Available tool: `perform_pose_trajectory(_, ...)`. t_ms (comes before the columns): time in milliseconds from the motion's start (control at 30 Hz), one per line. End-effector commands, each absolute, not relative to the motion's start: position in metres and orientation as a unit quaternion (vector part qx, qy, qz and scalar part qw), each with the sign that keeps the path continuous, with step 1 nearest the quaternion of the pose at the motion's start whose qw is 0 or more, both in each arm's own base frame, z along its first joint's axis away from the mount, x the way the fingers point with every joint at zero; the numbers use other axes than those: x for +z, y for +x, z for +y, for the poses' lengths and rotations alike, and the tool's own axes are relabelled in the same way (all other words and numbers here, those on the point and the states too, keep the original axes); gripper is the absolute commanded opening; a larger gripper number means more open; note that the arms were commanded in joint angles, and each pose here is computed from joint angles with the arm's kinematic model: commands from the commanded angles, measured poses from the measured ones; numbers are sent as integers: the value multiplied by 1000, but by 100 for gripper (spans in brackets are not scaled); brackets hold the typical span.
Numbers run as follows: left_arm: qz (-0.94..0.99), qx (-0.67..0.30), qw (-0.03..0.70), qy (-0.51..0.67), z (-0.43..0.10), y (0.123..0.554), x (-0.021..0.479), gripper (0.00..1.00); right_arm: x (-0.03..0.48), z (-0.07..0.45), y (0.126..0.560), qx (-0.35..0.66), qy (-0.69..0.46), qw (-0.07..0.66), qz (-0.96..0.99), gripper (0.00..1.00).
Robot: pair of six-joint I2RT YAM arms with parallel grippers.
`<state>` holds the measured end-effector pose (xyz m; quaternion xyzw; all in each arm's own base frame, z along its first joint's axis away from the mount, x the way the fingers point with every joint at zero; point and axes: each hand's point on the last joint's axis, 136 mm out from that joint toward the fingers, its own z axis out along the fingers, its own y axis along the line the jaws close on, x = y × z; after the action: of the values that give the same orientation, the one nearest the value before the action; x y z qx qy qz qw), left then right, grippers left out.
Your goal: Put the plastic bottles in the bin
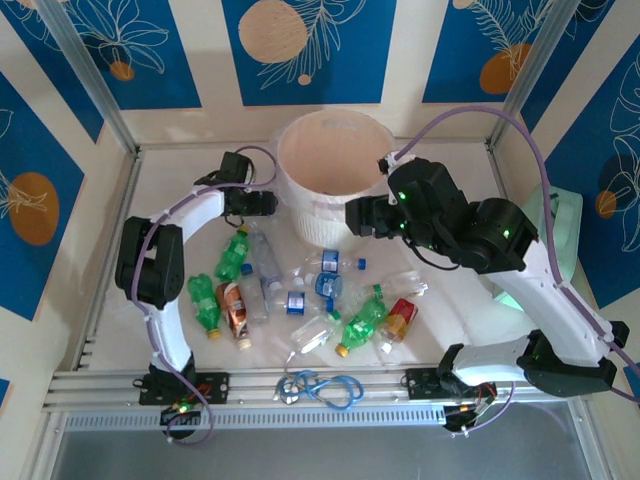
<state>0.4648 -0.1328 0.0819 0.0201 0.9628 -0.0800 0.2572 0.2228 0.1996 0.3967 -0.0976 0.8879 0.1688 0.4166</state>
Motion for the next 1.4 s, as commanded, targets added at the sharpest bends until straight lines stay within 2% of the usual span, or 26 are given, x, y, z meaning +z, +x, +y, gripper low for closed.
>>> perform_pose_trajectory(0,968,-59,243,36,-126,468,70,93,396,199,223,182,-71,421,886,78)
perform_pose_trajectory(300,975,-61,211,26,-125,473,43,85,376,210,219,188,-71,393,897,77)
perform_pose_trajectory(533,974,-76,212,21,-126,481,44,71,374,209,221,188,-63,396,897,75)
perform_pose_trajectory(733,973,-83,215,16,-124,479,51,63,376,201,221,191,-51,405,893,73)
perform_pose_trajectory(1067,961,-78,264,-11,-108,472,110,55,387,187,216,221,-27,417,881,70)
perform_pose_trajectory(1367,941,-62,319,-92,-72,434,174,54,397,187,210,255,-21,425,868,69)
